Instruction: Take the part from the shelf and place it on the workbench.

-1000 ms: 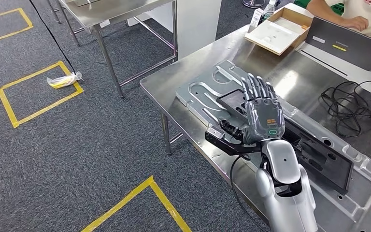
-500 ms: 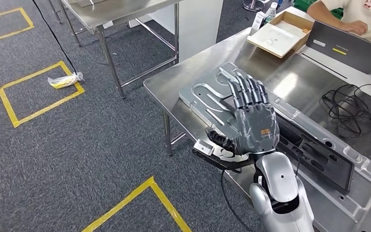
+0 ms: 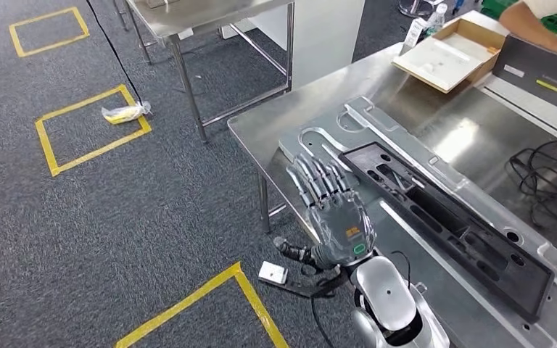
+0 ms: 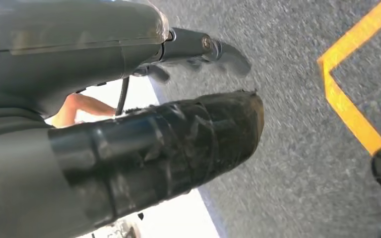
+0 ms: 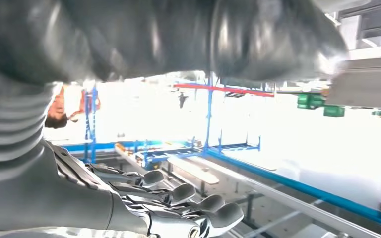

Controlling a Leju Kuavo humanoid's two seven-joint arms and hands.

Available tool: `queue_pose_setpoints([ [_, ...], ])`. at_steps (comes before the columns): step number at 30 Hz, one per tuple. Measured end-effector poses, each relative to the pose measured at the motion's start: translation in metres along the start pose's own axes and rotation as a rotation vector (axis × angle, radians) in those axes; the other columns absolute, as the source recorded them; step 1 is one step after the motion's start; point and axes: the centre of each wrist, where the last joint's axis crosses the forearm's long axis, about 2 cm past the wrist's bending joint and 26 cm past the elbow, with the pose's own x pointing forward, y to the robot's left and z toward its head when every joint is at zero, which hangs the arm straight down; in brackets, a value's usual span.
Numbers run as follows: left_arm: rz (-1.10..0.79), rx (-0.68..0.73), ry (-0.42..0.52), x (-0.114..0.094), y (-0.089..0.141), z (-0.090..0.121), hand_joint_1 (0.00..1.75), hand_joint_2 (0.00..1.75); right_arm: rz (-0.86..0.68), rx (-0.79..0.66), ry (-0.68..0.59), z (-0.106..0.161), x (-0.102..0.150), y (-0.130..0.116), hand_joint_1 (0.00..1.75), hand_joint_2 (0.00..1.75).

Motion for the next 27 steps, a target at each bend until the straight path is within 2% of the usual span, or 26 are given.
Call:
queue_pose_setpoints([
  [16, -0.01, 0.007, 0.0, -0.003, 0.001, 0.0, 0.0, 0.0, -0.016, 0.041, -0.076, 0.005, 0.02, 0.01, 0.0, 1.75],
  [27, -0.011, 0.006, 0.006, -0.002, 0.0, 0.0, 0.0, 0.0, -0.02, 0.087, -0.1, 0.015, 0.024, 0.02, 0.0, 1.75],
])
